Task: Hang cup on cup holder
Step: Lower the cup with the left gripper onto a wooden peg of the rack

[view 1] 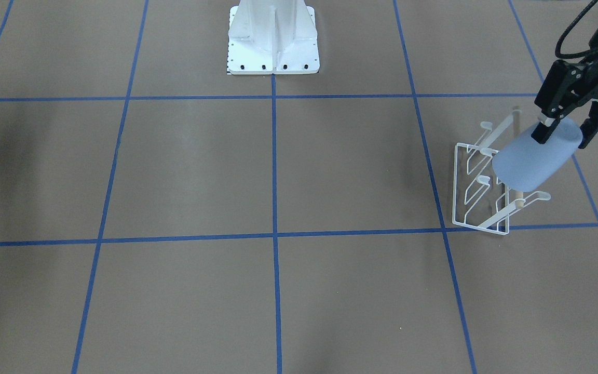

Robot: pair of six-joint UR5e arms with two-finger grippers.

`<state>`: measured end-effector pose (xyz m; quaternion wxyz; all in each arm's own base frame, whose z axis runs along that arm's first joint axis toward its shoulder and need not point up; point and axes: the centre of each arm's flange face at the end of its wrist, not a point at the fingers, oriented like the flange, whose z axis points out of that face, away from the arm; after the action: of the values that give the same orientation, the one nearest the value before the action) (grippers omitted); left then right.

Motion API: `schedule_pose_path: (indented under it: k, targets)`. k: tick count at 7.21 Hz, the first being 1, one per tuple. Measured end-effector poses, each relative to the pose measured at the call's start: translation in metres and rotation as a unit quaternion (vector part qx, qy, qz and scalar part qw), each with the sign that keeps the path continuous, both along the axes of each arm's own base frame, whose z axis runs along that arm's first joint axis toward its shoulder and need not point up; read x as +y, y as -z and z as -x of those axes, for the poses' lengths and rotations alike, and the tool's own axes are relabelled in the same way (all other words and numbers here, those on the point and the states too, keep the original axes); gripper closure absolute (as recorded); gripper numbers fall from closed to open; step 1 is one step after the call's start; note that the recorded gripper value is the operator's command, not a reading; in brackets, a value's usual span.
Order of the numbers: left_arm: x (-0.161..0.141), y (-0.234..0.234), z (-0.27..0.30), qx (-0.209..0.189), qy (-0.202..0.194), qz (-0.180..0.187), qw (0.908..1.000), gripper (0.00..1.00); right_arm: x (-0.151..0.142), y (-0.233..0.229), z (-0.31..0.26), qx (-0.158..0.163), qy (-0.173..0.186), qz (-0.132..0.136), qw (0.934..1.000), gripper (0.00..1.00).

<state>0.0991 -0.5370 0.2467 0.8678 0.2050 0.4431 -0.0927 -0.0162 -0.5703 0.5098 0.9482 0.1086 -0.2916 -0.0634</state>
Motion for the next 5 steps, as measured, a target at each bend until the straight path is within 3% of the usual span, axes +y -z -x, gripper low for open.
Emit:
schedule_pose_path:
  k: [1,5]
  targets:
    - [0.0,-0.015,-0.004,-0.017,-0.008,0.007,0.9998,1.0,0.007,0.002,-0.004,0.005,0.007,0.022,0.9997,0.0]
    - [0.001,-0.052,-0.051,-0.044,-0.056,0.037,0.9968,1.0,0.012,0.007,-0.003,-0.002,0.012,0.023,0.9997,0.0]
